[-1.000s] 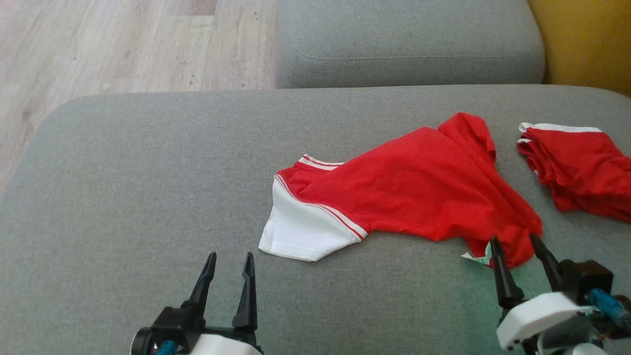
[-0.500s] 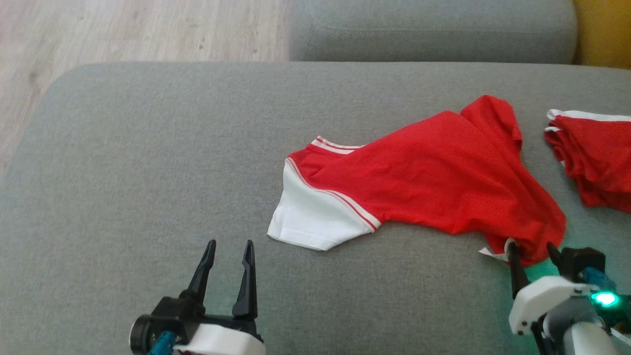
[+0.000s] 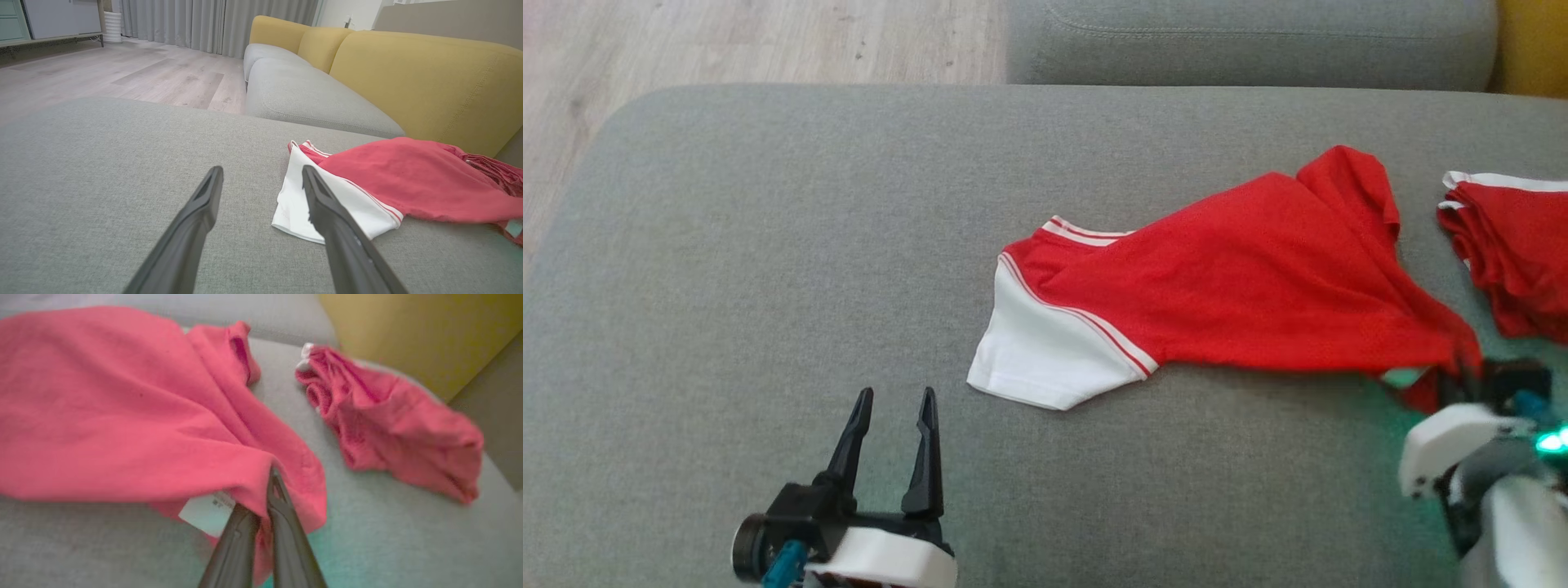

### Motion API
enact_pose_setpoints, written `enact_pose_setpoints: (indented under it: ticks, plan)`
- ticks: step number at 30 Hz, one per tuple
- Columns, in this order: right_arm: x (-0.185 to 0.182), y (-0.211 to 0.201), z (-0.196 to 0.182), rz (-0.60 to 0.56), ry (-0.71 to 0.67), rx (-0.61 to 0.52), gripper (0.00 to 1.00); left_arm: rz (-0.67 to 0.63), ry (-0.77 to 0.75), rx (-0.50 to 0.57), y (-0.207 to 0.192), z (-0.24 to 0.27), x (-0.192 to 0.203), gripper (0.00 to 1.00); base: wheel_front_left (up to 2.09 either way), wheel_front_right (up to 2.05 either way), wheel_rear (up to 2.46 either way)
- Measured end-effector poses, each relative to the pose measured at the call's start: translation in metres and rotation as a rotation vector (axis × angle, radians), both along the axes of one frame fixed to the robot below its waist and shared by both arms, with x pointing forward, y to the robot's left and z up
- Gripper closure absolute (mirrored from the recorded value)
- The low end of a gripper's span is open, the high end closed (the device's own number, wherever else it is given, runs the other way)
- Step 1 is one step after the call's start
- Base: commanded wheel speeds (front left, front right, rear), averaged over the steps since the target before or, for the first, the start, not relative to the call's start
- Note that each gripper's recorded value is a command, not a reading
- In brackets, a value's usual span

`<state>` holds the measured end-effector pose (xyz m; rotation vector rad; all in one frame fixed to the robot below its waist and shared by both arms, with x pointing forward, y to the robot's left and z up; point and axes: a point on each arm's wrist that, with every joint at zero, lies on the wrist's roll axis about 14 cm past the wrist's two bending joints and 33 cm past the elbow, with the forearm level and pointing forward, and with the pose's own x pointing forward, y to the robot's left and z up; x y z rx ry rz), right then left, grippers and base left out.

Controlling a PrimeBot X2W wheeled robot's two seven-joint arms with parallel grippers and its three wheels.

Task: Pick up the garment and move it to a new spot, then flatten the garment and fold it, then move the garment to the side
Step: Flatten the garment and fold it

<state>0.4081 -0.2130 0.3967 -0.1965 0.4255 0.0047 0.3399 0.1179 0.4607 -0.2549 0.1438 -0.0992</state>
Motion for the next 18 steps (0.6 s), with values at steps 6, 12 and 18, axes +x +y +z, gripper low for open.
enact_pose_setpoints:
  ticks: [6, 12, 18]
  plan:
    - [0.031, -0.035, 0.06, 0.011, -0.156, -0.222, 1.0, -0.008, 0.0, -0.002, -0.003, 0.0, 0.001, 0.0, 0.0, 0.0, 0.0]
    - [0.035, -0.011, 0.049, 0.09, -0.128, -0.247, 1.0, 0.001, 0.005, -0.001, 0.0, -0.001, 0.0, 0.0, 0.0, 0.0, 0.0]
    - [0.003, 0.031, -0.011, 0.196, 0.03, -0.175, 1.0, 0.019, 0.008, 0.003, 0.006, -0.002, -0.001, 0.0, 0.0, 0.0, 0.0]
